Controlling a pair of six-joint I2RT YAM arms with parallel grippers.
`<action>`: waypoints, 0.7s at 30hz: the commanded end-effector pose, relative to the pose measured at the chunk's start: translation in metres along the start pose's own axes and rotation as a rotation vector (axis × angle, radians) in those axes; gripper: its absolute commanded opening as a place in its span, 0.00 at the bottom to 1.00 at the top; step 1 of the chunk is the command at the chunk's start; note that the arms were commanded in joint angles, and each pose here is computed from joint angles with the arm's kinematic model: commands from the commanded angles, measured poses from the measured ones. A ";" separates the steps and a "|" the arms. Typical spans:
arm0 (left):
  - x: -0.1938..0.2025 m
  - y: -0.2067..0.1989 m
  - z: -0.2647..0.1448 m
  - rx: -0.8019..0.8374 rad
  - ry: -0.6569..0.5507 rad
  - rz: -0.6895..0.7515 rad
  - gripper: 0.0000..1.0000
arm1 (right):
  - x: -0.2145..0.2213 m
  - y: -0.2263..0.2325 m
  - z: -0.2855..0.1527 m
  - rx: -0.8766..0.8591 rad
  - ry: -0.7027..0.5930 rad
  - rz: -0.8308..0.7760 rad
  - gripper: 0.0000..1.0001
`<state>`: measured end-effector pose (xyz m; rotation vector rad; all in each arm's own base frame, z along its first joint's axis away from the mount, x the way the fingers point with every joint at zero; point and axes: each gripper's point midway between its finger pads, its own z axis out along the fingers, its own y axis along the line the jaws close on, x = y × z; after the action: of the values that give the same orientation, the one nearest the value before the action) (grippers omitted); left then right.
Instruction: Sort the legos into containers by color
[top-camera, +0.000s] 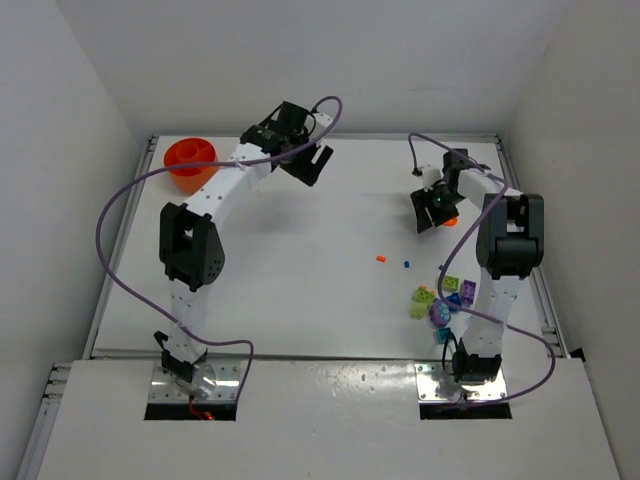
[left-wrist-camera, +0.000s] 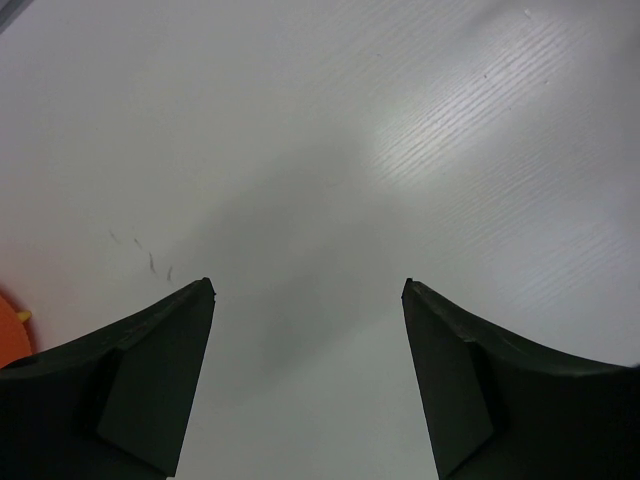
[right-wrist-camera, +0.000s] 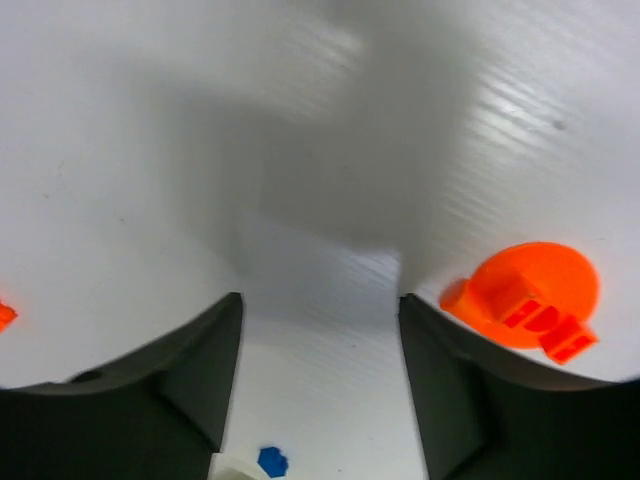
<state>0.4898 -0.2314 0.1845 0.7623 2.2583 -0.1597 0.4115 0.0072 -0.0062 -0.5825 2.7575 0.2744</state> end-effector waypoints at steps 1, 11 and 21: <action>-0.031 0.012 -0.037 -0.015 -0.121 -0.023 0.82 | -0.031 -0.025 -0.035 0.113 -0.098 0.003 0.67; -0.021 0.014 -0.036 0.005 -0.142 -0.033 0.82 | -0.036 -0.044 -0.067 0.221 -0.118 0.061 0.70; -0.008 0.034 -0.041 -0.013 -0.154 -0.074 0.82 | -0.027 -0.073 -0.044 0.317 -0.033 0.192 0.79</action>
<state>0.4856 -0.1990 0.1793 0.6858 2.2479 -0.2030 0.4498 -0.0518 0.0400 -0.3061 2.7256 -0.0776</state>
